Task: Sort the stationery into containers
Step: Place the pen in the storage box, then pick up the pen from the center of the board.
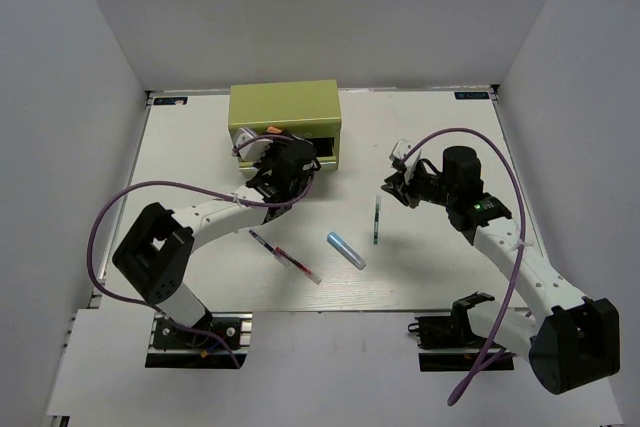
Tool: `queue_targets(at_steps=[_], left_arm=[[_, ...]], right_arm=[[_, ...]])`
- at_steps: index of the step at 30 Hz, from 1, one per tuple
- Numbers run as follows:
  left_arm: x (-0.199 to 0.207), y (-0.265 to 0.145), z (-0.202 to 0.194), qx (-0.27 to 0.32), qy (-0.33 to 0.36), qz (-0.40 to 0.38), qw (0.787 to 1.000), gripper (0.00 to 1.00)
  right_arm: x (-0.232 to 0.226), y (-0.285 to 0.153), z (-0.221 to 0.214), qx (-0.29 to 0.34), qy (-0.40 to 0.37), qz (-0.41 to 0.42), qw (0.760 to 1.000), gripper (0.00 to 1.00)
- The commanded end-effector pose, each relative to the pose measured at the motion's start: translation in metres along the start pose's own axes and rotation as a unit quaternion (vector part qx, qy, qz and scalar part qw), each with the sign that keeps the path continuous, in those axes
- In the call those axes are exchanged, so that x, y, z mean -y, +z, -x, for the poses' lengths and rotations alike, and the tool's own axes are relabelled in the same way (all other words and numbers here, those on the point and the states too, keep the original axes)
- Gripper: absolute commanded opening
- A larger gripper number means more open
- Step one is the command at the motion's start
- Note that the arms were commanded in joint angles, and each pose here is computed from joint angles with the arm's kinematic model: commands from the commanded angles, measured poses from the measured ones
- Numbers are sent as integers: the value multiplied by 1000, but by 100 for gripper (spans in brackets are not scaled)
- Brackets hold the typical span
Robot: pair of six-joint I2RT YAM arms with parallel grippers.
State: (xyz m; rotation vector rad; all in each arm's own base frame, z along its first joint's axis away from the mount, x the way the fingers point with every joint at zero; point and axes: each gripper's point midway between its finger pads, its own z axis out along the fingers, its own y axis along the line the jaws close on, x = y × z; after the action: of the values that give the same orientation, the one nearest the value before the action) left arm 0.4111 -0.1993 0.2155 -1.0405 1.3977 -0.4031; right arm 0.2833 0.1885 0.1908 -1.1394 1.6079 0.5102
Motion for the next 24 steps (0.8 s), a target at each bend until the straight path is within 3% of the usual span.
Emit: queue_targets(at_steps=[1, 2, 3, 7, 9, 13, 17, 22, 24], left_arm=[[13, 0, 8, -3, -10, -10, 1000, 0], [9, 0, 6, -4, -6, -8, 1000, 7], [10, 0, 5, -8, -6, -10, 1000, 23], [9, -2, 3, -19, -1, -15, 1000, 54], [16, -5, 3, -28, -2, -26, 999, 57], [18, -7, 2, -37, -2, -34, 999, 70], [30, -14, 8, -52, -11, -51, 997, 73], [46, -41, 20, -111, 53, -96, 988, 74], [44, -52, 25, -137, 86, -104, 981, 80]], right_arm=[[3, -1, 5, 11, -12, -5, 1000, 29], [0, 0, 3, 8, -9, 4, 1000, 35], [-2, 1, 3, 7, -11, 11, 1000, 37], [-13, 5, -2, 1, -2, 49, 999, 50], [-17, 5, -4, -6, 2, 63, 998, 59], [-29, 8, -11, -23, 16, 104, 994, 64], [-36, 9, -11, -24, 26, 128, 991, 64], [-62, 15, -14, -29, 67, 186, 980, 60], [-72, 24, -24, -57, 87, 198, 975, 60]])
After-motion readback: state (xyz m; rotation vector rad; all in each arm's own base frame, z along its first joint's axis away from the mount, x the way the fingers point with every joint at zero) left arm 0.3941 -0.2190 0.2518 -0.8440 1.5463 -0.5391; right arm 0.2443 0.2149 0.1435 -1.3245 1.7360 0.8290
